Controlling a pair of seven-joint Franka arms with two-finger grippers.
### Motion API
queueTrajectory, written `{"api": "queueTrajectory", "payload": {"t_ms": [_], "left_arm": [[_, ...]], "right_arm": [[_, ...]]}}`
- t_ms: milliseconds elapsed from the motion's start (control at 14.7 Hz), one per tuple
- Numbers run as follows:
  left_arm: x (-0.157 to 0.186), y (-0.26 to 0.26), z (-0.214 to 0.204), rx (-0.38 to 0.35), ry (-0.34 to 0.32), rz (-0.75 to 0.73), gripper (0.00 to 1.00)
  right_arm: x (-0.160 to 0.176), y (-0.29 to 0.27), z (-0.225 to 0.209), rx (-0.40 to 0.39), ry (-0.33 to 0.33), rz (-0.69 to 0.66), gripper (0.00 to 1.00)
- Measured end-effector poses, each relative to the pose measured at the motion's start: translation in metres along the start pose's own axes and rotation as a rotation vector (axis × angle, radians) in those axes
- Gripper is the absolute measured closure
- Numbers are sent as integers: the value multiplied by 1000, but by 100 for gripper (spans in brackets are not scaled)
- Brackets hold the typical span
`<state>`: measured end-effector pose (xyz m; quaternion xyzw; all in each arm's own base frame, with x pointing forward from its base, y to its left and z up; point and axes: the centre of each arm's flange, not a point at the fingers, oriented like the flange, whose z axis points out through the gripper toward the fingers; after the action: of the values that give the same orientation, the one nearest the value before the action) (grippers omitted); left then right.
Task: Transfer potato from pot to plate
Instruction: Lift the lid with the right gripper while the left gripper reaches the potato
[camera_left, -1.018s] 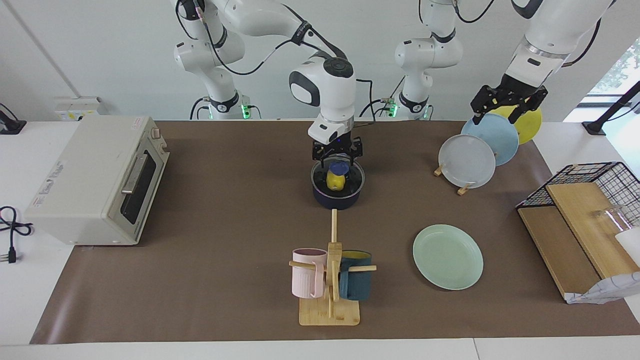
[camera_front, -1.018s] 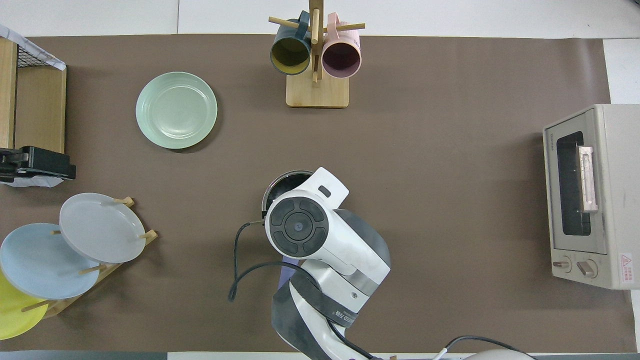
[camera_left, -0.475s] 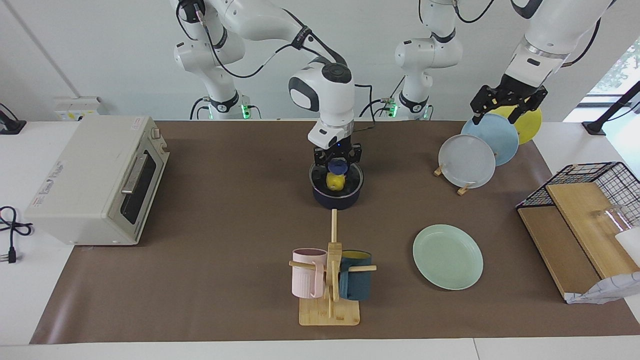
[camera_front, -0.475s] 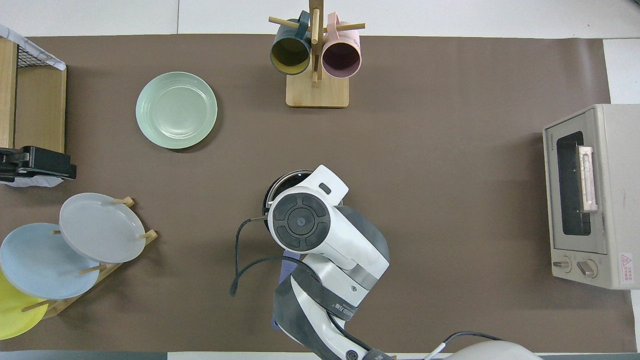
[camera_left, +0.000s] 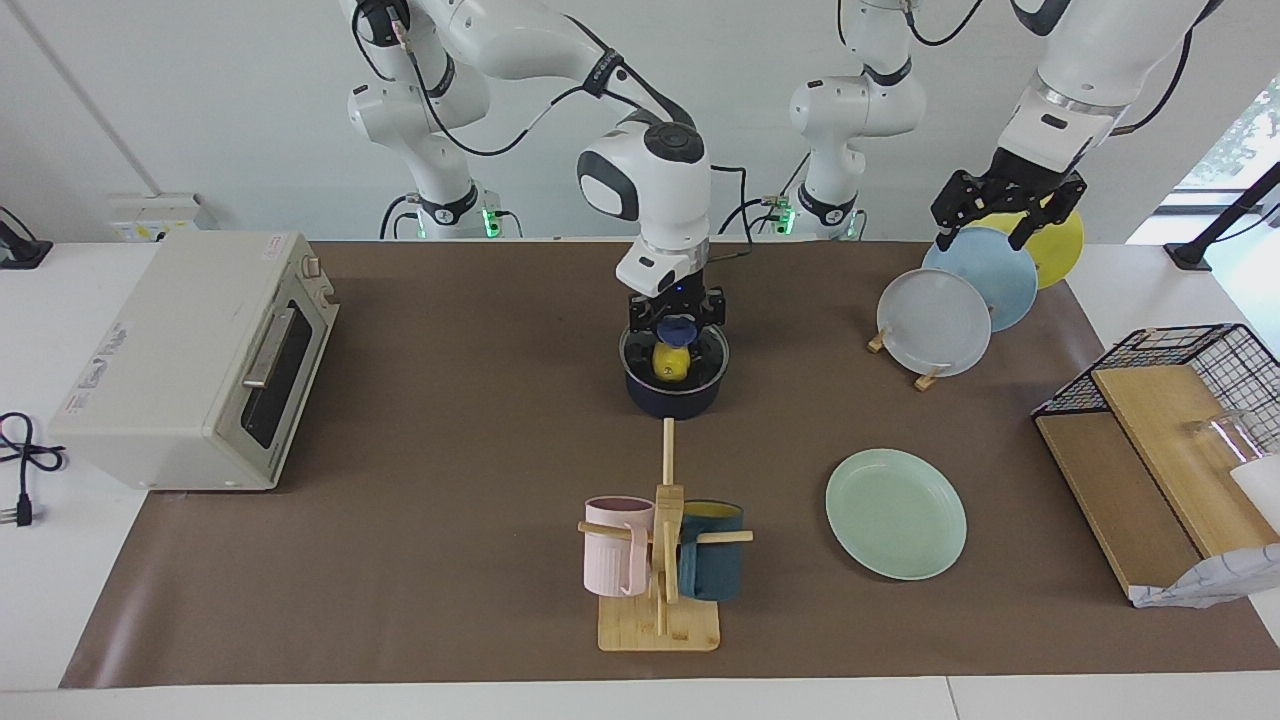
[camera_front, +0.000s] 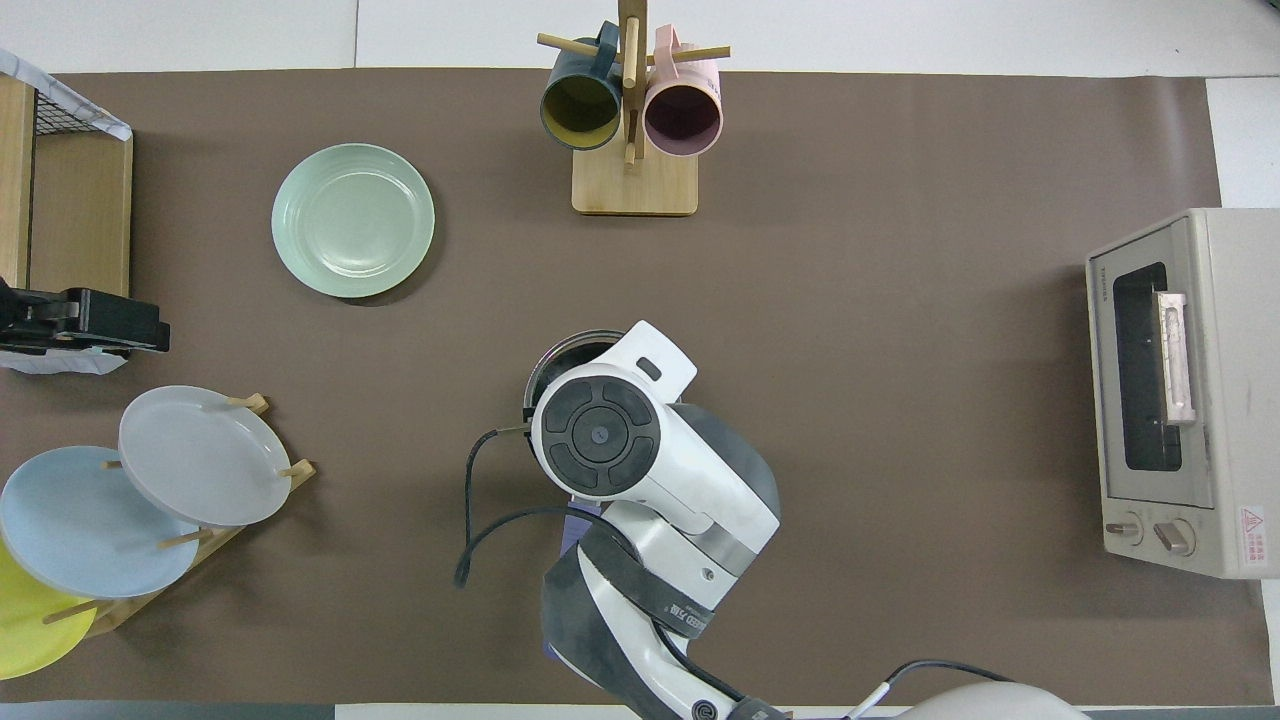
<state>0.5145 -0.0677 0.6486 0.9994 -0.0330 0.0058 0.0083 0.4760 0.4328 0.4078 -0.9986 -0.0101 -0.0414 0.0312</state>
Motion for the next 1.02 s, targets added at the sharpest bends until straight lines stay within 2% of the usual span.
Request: {"api": "queueTrajectory", "payload": {"t_ms": [271,611,814,1018], "left_arm": [[-1,26,0,-1,8,32,0],[-12,110,8,-11,32,-2,0],[-26,167,37,-15,28,-15,0],[-47,232,88,-24,27,-51,0]], "right_arm": [[20,11,-24,-14,-1,33,47],[69,90,-24,-63,-37,19,47],[92,152,-25,-105,-96,-39,47],[109,236,-21,-128,-164,-109,47]]}}
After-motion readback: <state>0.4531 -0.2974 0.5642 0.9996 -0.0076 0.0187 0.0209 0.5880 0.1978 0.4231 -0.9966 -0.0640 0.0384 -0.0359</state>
